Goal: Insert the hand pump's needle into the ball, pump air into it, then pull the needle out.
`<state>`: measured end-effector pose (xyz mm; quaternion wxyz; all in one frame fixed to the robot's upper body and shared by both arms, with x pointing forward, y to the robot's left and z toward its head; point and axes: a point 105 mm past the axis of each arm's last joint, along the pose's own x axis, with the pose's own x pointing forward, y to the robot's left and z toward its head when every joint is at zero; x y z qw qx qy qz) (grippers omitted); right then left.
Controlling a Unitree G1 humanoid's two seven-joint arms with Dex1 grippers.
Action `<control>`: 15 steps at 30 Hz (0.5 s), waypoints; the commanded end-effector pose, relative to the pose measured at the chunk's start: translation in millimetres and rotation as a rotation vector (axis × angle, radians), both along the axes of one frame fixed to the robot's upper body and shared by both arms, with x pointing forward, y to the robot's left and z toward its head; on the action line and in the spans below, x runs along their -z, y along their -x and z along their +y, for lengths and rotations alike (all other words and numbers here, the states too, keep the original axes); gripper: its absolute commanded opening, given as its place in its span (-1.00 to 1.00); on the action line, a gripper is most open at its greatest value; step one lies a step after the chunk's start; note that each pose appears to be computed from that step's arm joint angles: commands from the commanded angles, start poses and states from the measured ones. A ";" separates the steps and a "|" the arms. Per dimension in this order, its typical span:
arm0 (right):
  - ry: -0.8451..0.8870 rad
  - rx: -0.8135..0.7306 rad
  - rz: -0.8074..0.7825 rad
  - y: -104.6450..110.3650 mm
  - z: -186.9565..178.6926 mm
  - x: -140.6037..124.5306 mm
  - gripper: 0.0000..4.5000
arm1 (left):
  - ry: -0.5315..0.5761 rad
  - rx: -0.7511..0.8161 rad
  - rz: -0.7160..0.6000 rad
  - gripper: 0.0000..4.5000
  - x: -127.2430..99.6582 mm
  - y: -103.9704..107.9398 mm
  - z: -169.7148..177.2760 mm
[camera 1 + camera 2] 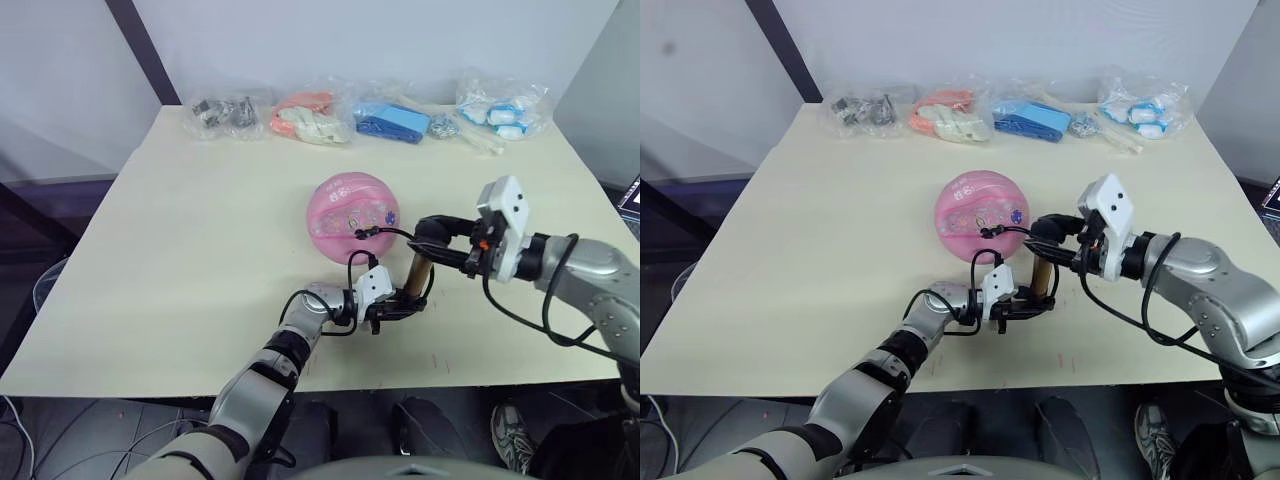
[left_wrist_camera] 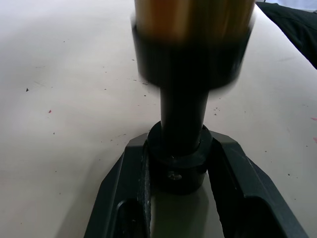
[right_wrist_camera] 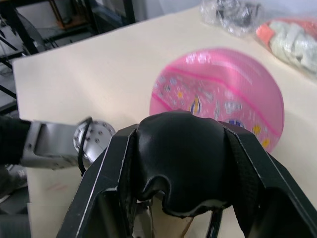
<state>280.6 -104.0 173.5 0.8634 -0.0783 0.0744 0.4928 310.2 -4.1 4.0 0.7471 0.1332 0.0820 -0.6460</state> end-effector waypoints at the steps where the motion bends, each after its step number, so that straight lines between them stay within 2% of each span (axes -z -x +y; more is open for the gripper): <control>1: 0.026 -0.026 0.067 5.9 1.7 22.2 -0.13 | -0.062 -0.009 0.106 -0.50 27.7 13.8 13.3; 3: 0.004 -0.034 0.055 6.6 2.1 15.8 -0.13 | -0.054 -0.014 0.113 -0.50 27.1 13.3 13.1; 8: -0.060 -0.068 -0.074 3.6 -7.3 -42.7 -0.13 | -0.077 -0.007 0.107 -0.50 28.9 13.2 14.8; 15: -0.050 -0.081 -0.153 6.6 -26.3 -96.3 -0.13 | -0.090 -0.006 0.106 -0.50 31.2 13.9 15.8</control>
